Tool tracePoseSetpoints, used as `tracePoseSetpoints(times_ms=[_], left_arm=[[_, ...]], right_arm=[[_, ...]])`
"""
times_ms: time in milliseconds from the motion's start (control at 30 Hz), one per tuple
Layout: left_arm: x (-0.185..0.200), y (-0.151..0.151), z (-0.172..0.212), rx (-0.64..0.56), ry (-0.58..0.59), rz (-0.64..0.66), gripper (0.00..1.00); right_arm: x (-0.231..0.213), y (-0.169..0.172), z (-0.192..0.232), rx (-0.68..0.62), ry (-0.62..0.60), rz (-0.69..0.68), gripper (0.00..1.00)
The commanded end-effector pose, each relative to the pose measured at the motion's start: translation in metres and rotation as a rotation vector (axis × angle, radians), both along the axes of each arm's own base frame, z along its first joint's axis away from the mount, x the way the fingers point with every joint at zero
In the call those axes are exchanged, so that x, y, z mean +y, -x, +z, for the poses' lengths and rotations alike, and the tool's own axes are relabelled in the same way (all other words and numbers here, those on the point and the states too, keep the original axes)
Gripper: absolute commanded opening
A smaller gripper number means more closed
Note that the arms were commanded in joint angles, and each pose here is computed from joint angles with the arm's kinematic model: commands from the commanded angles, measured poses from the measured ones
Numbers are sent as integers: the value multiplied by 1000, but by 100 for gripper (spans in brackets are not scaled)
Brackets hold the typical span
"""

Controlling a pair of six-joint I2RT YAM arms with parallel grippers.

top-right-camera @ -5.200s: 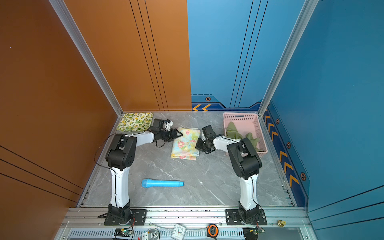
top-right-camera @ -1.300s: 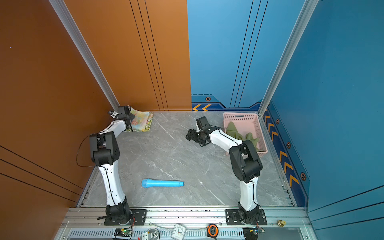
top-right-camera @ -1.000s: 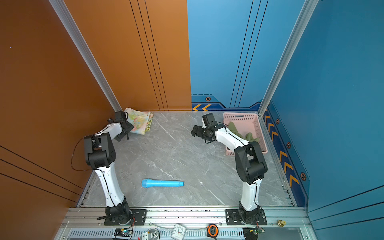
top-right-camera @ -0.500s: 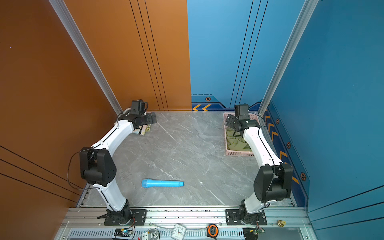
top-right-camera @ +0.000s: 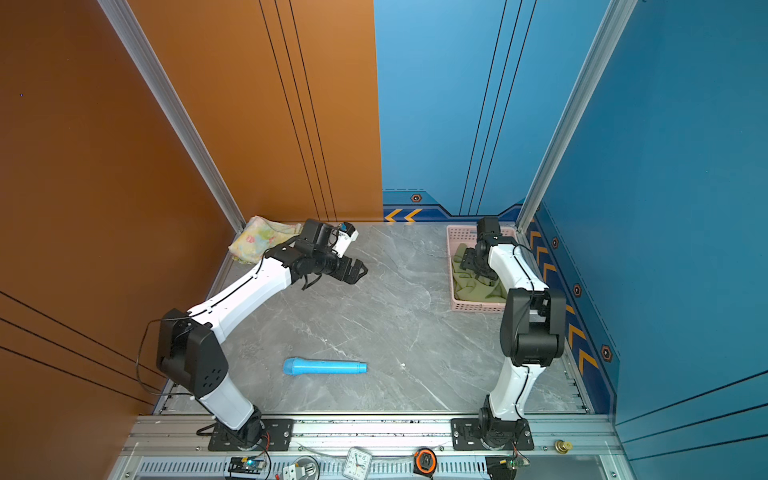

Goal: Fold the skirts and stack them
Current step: 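Reach the right gripper into the pink basket and grasp the green skirt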

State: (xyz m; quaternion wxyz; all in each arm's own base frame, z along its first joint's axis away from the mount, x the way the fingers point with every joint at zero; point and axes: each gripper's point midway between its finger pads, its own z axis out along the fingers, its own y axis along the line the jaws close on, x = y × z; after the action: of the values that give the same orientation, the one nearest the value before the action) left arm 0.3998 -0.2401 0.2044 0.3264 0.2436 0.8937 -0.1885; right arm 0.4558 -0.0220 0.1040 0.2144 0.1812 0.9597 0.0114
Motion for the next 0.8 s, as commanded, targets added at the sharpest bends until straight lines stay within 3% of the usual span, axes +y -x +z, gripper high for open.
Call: tracePoseSetpoints(times_ms=[0,67,133,200,333,500,767], left_arm=[[-4,12,14,4,55,-39,98],[-5,10,17,8,70,-24,98],[-4,12,23,7,87,-16,98],[0,12,27,-9,86,-1,98],[14,7,38,-49,108,76,98],[29,-5,53,-28,241,149,98],[52,-18,57,-9,316,220,98]], right_arm=[[9,-7,-13,55,-36,48,74],[6,-14,-25,81,-28,42,62],[-1,-19,-27,90,5,24,28],[-6,-24,-12,54,6,7,0],[-20,-24,47,-71,66,-42,0],[-34,-9,140,-275,147,-131,0],[-10,5,268,-580,207,-130,0]])
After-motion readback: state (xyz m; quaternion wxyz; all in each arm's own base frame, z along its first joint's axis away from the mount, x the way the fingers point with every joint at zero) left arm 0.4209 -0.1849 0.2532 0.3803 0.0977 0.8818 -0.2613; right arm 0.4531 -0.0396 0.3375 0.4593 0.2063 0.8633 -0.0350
